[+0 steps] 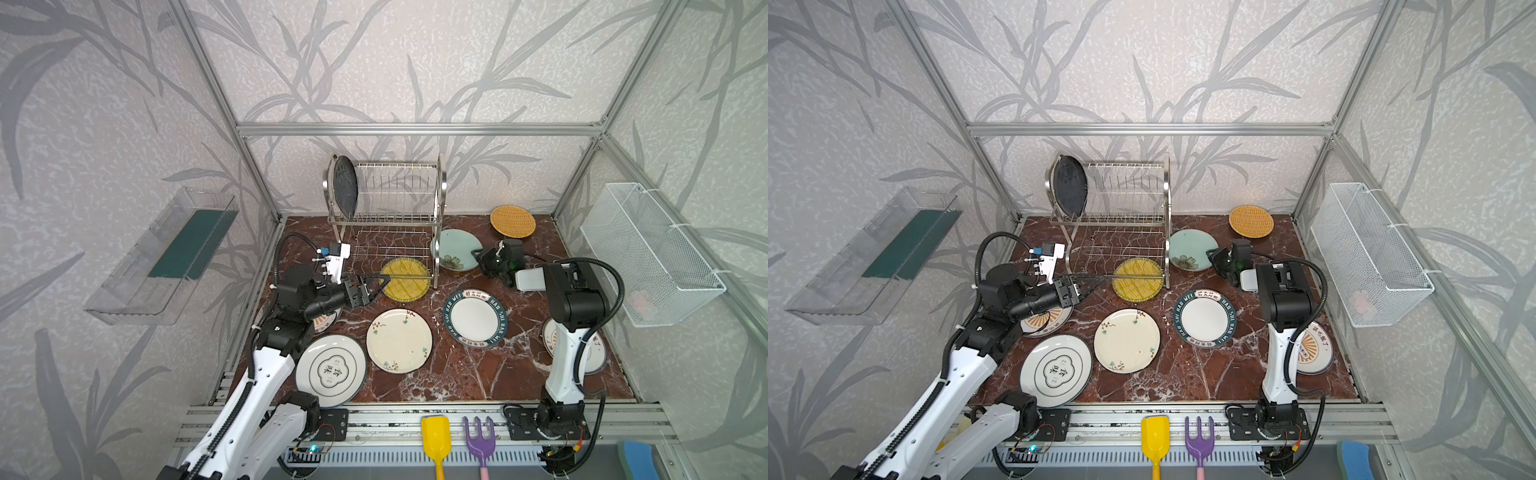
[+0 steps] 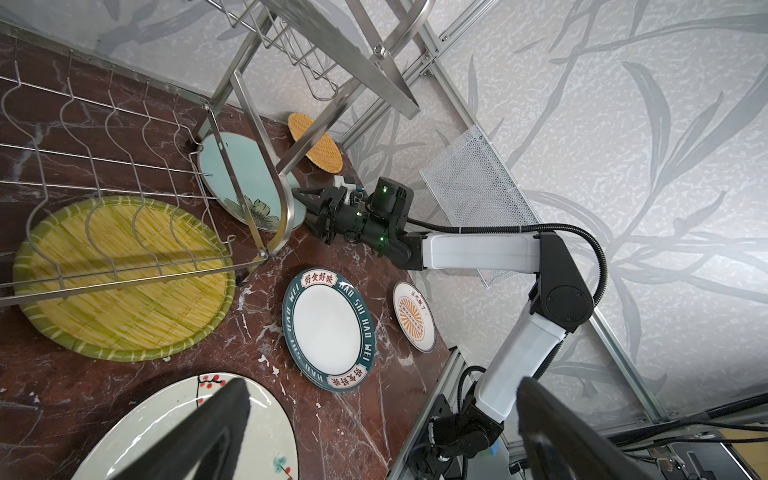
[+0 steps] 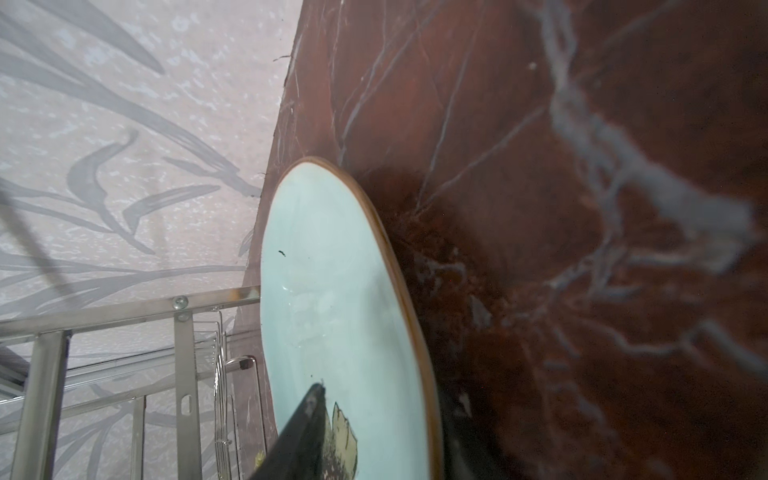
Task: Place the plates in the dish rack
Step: 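Grasp the edge of the pale teal flower plate with the right gripper, then tilt the teal plate up on edge with the right gripper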
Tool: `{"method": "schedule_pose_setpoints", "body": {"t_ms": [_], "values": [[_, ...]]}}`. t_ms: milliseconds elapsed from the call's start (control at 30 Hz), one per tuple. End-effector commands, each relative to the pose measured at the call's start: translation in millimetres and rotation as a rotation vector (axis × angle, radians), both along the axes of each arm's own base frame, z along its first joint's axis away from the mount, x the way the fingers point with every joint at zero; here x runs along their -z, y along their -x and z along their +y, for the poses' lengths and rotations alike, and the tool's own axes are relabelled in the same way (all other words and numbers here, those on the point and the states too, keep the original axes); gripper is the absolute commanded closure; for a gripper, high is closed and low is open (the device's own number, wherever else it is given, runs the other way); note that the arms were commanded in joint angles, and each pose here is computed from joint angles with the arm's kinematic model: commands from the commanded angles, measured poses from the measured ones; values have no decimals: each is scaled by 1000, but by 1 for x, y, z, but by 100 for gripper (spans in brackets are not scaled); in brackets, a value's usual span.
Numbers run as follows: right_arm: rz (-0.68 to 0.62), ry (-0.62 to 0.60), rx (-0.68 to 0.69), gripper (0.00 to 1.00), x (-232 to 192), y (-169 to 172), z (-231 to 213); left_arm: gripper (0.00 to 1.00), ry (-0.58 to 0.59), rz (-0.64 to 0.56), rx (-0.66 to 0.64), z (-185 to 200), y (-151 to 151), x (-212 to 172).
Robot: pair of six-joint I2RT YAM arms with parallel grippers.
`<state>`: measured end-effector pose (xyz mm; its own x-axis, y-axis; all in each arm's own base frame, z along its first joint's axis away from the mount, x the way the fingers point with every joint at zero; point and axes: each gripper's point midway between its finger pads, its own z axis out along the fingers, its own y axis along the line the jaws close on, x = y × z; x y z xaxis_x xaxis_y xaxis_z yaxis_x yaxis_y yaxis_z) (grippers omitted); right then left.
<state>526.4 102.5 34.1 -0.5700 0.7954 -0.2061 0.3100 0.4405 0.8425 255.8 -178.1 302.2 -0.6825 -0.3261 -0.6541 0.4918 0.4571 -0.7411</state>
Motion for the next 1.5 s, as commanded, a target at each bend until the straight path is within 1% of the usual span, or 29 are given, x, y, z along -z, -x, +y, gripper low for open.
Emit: {"method": "schedule_pose_setpoints", "body": {"t_ms": [0,333,533,833,900,1100,1267,1367,1467], "values": [[86,29,33,63,29,10,-3,1,18,-32,8,1,2,-7],[106,34,48,74,35,10,-1,1,27,-31,-8,5,-1,-7],[109,14,72,85,38,12,-2,1,37,-31,-6,5,-2,-8],[70,31,112,97,16,18,-17,1,41,-28,-14,7,-4,-8],[54,31,123,100,8,20,-23,1,44,-26,-14,8,-4,-8],[1,70,165,100,-26,37,-53,1,44,-26,-22,9,-5,-8],[-79,65,181,100,-63,54,-75,1,50,-26,-25,10,-5,-9],[-144,62,190,100,-94,64,-85,1,49,-21,-31,11,-7,-7],[-159,58,188,100,-116,76,-91,1,48,-14,-33,11,-8,-6]]}}
